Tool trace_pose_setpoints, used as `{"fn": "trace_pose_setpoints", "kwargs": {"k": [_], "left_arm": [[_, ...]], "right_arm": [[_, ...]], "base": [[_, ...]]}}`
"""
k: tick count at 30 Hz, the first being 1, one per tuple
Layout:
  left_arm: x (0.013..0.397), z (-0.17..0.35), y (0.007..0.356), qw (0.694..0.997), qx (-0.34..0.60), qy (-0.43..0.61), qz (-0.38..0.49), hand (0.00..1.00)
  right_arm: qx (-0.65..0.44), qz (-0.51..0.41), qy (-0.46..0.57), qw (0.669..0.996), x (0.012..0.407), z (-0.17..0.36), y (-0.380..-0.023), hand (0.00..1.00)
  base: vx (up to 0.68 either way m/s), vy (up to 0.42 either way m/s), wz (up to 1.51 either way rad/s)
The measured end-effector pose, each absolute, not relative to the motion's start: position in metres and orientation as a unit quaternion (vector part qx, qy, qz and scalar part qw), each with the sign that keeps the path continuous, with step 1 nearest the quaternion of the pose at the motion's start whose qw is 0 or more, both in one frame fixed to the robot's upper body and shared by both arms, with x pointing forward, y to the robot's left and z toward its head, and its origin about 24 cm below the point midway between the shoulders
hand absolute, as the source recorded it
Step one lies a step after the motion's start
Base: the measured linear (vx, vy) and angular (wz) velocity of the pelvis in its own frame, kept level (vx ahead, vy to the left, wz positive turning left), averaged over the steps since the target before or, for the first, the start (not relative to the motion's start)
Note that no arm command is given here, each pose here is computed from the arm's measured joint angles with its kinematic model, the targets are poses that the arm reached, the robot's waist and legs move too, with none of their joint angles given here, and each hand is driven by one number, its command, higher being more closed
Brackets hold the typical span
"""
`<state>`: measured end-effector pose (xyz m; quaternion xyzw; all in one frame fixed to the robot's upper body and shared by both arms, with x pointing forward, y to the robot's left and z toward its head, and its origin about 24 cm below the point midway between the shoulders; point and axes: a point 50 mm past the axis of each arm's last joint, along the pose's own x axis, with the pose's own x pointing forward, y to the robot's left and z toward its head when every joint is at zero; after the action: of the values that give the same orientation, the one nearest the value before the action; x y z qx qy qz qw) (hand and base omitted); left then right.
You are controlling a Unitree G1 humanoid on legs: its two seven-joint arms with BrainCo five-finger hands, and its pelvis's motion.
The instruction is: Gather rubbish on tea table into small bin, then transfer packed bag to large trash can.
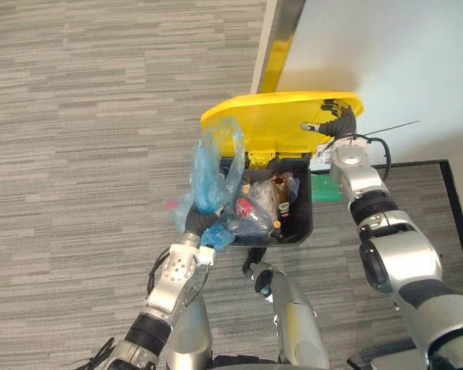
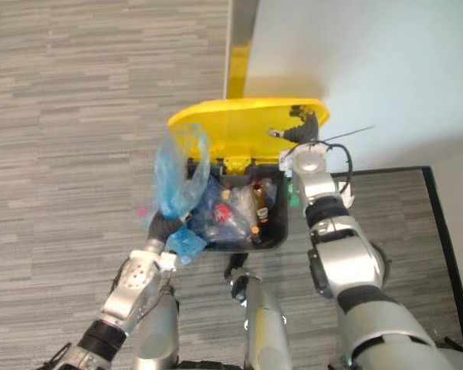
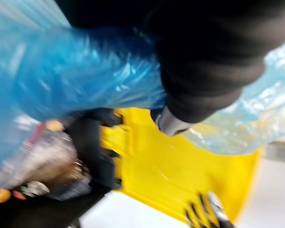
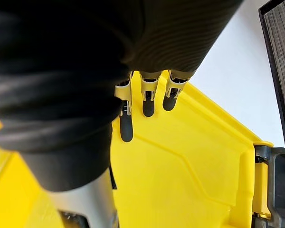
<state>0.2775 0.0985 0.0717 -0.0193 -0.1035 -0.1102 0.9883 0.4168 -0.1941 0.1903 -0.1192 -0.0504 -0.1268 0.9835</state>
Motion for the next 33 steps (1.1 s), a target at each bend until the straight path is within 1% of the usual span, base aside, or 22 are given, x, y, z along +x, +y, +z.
{"fn": "trace_pose_setpoints", "kwargs": {"k": [4, 8, 15, 20, 25, 29, 33], "left_arm": [[0.271, 0.099, 0.083, 0.975, -0.042, -0.164, -0.144, 1.0], [0.268, 0.119, 0.07, 0.962, -0.051, -0.204, -0.172, 1.0], [0.274, 0.147, 0.054, 0.95, -0.034, -0.264, -0.166, 1.0], [0.275, 0.151, 0.053, 0.948, -0.017, -0.275, -0.158, 1.0], [0.295, 0.151, 0.052, 0.952, 0.043, -0.268, -0.138, 1.0], [0.329, 0.146, 0.056, 0.961, 0.113, -0.226, -0.11, 1.0], [0.34, 0.152, 0.056, 0.961, 0.128, -0.222, -0.105, 1.0]], "right_arm": [[-0.14, -0.12, -0.051, 0.982, 0.417, 0.193, -0.198, 0.0], [-0.151, -0.109, -0.062, 0.981, 0.419, 0.202, -0.192, 0.0], [-0.172, -0.09, -0.072, 0.978, 0.42, 0.211, -0.19, 0.0], [-0.178, -0.079, -0.081, 0.977, 0.42, 0.216, -0.186, 0.0], [-0.189, -0.071, -0.117, 0.972, 0.417, 0.233, -0.184, 0.0], [-0.187, -0.058, -0.158, 0.968, 0.417, 0.259, -0.173, 0.0], [-0.185, -0.052, -0.179, 0.965, 0.416, 0.275, -0.168, 0.0]], "base": [[0.0, 0.0, 0.0], [0.0, 0.001, -0.01], [-0.01, -0.001, -0.02], [0.0, 0.0, 0.0], [-0.01, -0.001, 0.0], [-0.01, -0.007, -0.06], [0.01, 0.02, -0.14]]}}
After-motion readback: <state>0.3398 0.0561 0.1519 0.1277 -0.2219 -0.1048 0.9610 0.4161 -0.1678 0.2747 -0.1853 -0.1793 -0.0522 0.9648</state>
